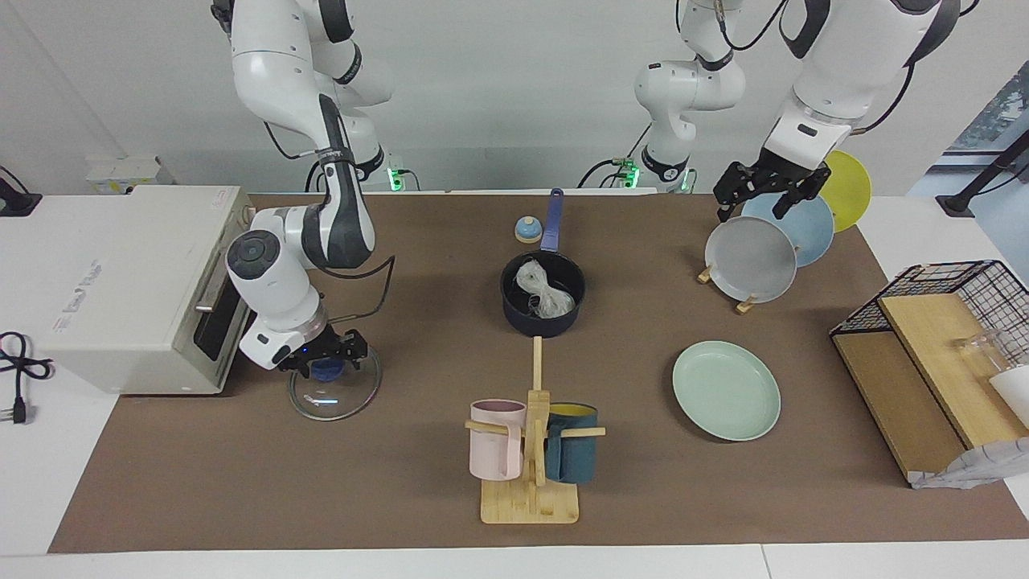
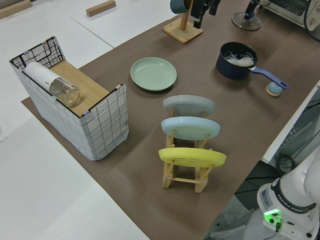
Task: Transfer vermicelli from plate to pot
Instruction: 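Grasp the glass lid's blue knob with the right gripper, then carry the glass lid with the right gripper over the saucepan, then lower the glass lid onto the saucepan with the right gripper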
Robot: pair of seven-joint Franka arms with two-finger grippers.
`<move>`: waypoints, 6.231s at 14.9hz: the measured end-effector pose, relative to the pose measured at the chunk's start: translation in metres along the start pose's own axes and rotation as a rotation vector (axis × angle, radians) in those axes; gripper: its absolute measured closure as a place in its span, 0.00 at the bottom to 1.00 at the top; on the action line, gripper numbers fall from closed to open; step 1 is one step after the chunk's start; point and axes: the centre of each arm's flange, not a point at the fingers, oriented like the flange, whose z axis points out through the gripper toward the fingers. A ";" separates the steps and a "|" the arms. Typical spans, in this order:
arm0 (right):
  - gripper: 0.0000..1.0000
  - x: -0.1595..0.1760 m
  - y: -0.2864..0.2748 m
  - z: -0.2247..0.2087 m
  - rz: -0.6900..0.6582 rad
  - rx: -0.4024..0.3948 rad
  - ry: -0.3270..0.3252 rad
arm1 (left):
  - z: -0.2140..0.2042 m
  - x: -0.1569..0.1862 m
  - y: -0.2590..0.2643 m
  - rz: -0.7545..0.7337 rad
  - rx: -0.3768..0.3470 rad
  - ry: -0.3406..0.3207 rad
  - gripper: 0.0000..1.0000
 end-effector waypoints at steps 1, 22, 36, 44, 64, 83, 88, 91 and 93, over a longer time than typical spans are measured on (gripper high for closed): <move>0.03 0.000 0.000 0.000 -0.009 -0.001 0.000 | 0.003 -0.001 -0.001 0.000 0.009 -0.020 0.00; 0.48 0.000 0.002 0.000 -0.033 -0.003 -0.003 | -0.004 -0.001 0.003 0.011 0.047 -0.017 0.00; 0.49 0.022 -0.066 -0.061 -0.005 0.009 -0.056 | -0.006 0.001 -0.001 -0.007 0.018 -0.012 0.00; 0.51 0.014 -0.246 -0.116 0.228 -0.002 -0.051 | -0.006 0.001 0.000 -0.005 0.018 -0.012 0.00; 0.51 -0.046 -0.417 -0.079 0.323 -0.005 -0.036 | -0.006 0.001 -0.005 -0.015 0.018 -0.013 0.00; 0.49 -0.053 -0.421 -0.072 0.354 -0.016 -0.049 | -0.006 0.001 -0.005 -0.015 0.018 -0.013 0.00; 0.49 -0.057 -0.428 -0.071 0.376 -0.013 -0.052 | -0.006 0.001 -0.005 -0.015 0.018 -0.013 0.00; 0.49 -0.058 -0.430 -0.071 0.376 -0.012 -0.054 | -0.006 0.001 -0.005 -0.015 0.018 -0.013 0.00; 0.49 -0.059 -0.430 -0.071 0.376 -0.012 -0.054 | -0.006 0.001 -0.005 -0.015 0.018 -0.013 0.00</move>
